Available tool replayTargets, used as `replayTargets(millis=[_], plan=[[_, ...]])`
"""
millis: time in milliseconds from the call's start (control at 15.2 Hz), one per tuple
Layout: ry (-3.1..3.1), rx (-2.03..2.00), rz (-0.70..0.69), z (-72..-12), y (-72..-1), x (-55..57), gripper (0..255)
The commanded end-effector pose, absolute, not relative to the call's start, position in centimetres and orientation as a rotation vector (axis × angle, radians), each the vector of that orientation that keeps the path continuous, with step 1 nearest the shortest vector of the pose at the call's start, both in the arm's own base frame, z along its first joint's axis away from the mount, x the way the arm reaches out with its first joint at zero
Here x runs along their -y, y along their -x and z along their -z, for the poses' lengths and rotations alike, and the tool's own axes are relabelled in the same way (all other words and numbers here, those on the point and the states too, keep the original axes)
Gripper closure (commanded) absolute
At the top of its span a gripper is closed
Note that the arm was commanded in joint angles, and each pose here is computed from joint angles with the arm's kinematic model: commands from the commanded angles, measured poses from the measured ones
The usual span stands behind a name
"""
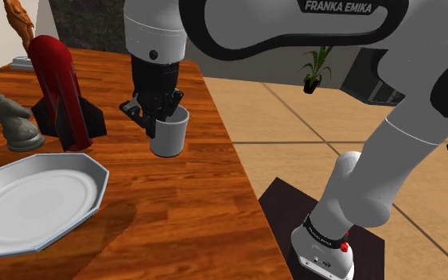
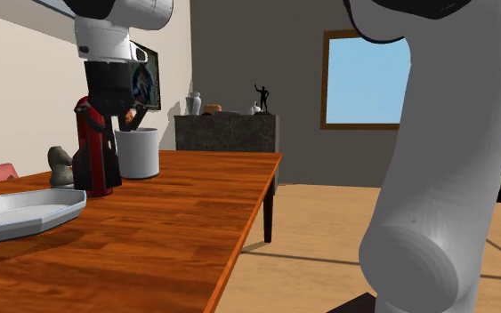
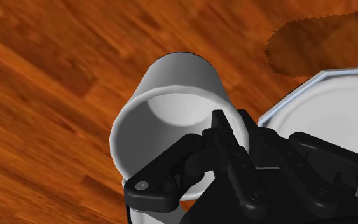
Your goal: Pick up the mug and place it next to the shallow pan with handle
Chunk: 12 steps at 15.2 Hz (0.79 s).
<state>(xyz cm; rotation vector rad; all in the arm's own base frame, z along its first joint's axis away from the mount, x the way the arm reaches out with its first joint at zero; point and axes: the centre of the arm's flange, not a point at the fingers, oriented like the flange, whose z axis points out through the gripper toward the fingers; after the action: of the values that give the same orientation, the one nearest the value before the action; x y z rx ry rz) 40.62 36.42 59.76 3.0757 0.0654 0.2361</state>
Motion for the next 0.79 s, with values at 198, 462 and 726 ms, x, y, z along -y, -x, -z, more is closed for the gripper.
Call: replayTargets(millis=[198,462,726], plan=[[-3.076,-0.065,-0.237,-57.1,-40.6,-36.3,255],[-3.076,-0.065,-0.237,-55.0,-40.6,-36.3,255],[-3.076,-0.065,-0.237,-52.9,-40.6,-36.3,255]])
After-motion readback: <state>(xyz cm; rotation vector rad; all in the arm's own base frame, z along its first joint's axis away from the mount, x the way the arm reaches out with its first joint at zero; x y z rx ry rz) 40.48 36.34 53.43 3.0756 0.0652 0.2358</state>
